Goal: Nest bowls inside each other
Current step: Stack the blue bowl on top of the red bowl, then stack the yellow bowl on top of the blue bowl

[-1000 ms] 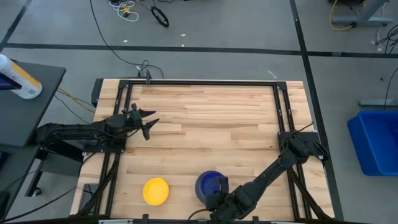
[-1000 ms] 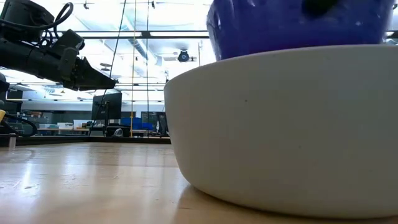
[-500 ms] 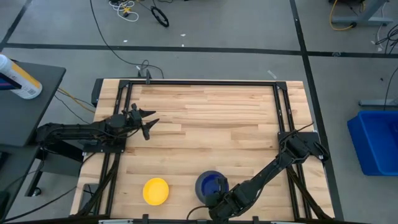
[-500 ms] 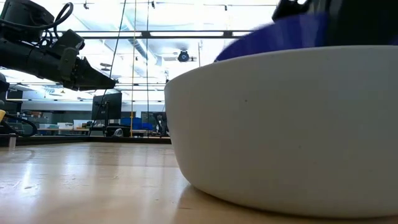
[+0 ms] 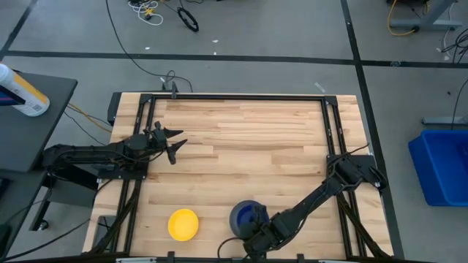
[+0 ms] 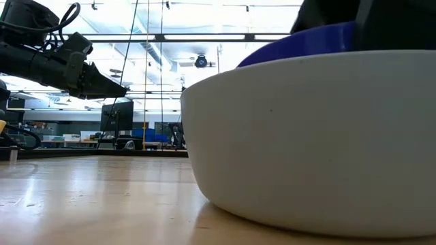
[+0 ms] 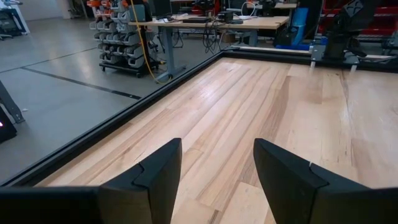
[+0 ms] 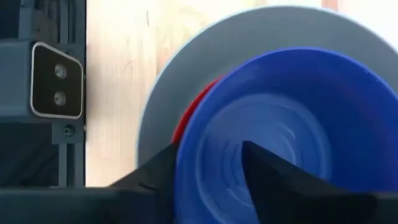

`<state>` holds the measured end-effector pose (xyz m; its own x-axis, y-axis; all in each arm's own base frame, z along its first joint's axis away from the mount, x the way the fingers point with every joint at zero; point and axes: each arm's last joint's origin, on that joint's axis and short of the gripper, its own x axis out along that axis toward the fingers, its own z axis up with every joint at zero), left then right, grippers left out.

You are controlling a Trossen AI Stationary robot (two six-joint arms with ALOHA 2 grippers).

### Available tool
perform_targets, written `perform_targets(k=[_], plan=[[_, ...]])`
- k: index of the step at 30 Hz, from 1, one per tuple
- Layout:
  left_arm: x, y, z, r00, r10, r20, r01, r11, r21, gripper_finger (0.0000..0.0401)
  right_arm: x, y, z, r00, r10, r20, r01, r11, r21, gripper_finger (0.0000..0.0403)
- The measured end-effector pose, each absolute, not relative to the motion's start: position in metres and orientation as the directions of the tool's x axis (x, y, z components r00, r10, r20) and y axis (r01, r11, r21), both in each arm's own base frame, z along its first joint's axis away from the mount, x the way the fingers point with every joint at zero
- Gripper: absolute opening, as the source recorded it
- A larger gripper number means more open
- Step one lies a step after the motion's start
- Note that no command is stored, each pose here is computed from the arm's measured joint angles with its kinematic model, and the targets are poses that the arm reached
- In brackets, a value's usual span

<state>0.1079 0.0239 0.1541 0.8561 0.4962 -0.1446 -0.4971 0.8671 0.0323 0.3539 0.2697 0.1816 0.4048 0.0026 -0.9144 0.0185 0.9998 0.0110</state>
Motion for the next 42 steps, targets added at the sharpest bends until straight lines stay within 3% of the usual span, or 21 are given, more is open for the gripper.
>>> perform_targets(k=[6, 12, 25, 34, 42], plan=[[0.108, 0.024, 0.154, 0.856, 0.496, -0.145, -0.497, 0.867, 0.032, 0.0208, 0.357, 0.264, 0.192, 0.436, 0.016, -0.900, 0.036, 0.999, 0.035, 0.0233], [0.108, 0.024, 0.154, 0.855, 0.496, -0.148, -0.497, 0.867, 0.034, 0.0207, 0.353, 0.261, 0.215, 0.485, 0.025, -0.874, 0.045, 0.998, 0.053, 0.0259], [0.108, 0.024, 0.154, 0.855, 0.496, -0.151, -0.497, 0.867, 0.035, 0.0208, 0.350, 0.258, 0.217, 0.480, -0.011, -0.877, 0.093, 0.995, 0.038, 0.0248], [0.108, 0.024, 0.153, 0.855, 0.496, -0.152, -0.497, 0.867, 0.036, 0.0208, 0.346, 0.255, 0.194, 0.479, -0.060, -0.876, 0.128, 0.992, 0.002, 0.0252], [0.108, 0.024, 0.153, 0.855, 0.496, -0.155, -0.498, 0.867, 0.029, 0.0208, 0.309, 0.266, 0.254, 0.678, -0.179, -0.713, 0.095, 0.983, -0.157, 0.0232]])
